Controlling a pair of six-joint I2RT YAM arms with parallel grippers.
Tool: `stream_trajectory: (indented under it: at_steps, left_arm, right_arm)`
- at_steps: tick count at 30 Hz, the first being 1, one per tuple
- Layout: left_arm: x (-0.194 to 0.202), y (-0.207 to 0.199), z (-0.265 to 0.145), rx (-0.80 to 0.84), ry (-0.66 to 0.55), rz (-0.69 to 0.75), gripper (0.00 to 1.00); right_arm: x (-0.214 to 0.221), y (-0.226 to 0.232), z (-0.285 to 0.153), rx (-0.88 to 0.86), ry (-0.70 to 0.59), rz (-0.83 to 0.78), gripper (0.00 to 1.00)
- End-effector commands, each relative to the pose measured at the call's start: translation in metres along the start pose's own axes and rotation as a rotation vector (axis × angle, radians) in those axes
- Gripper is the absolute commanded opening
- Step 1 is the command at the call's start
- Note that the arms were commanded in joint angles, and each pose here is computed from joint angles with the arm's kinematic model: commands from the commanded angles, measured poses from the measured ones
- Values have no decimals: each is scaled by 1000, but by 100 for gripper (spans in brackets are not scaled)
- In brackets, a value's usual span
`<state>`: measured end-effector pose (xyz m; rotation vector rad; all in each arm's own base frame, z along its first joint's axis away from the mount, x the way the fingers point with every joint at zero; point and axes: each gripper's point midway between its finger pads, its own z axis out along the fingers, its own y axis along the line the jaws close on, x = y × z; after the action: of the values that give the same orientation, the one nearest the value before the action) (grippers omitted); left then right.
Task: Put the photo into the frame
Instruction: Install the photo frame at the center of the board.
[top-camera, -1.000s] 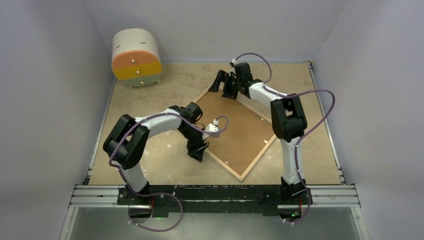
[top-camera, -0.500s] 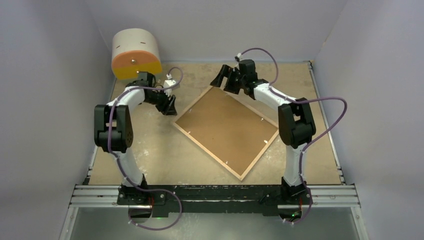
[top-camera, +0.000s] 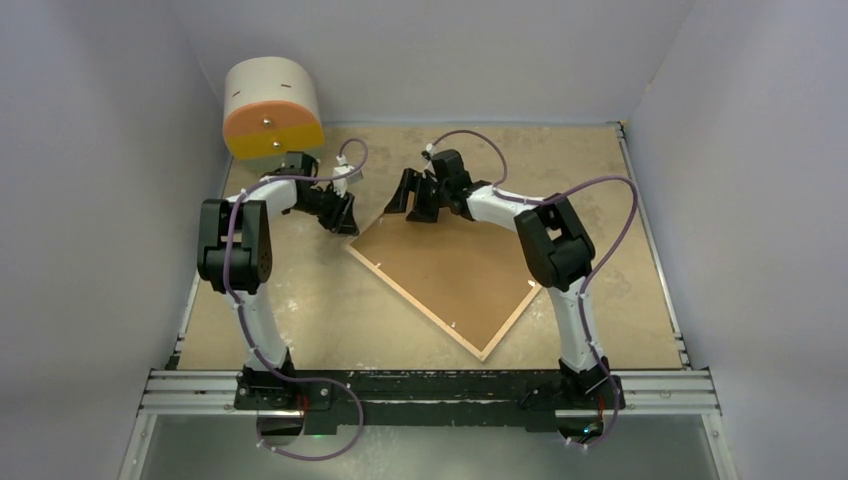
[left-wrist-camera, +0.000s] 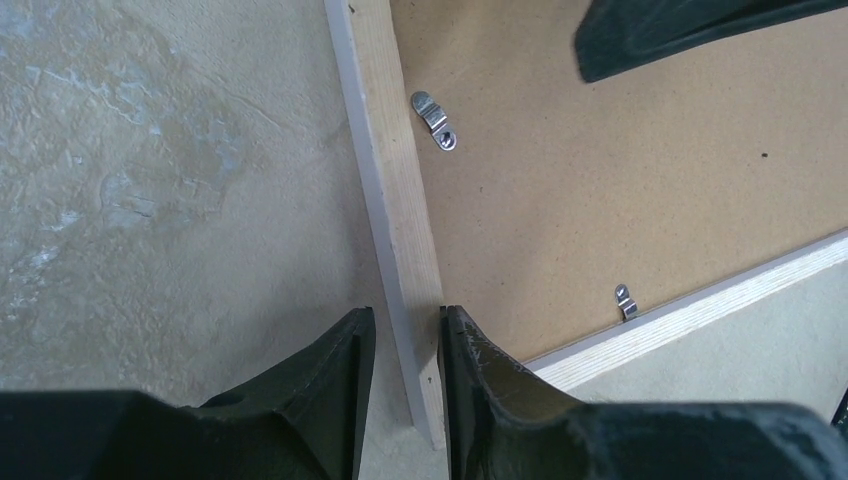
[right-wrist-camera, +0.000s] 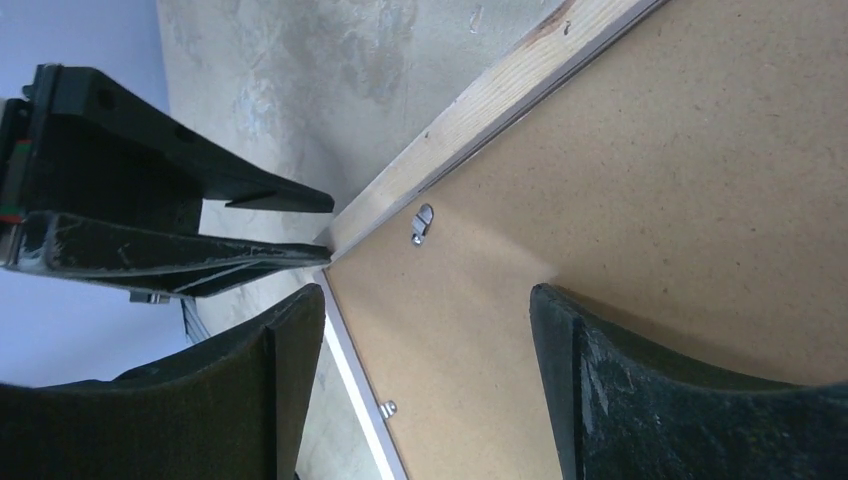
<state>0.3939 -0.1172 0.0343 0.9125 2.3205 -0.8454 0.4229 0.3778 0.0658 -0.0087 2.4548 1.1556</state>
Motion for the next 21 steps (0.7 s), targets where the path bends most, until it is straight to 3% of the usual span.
stream_trajectory:
  at_steps: [1,21]
  left_arm:
    - [7,-1,5,5,-6,16,32]
    - [15,-3,6,12,11,20,32]
  right_arm:
    - [-7,26,9,-63,-10,-7,76]
    - [19,44,45,-74,68,33,69]
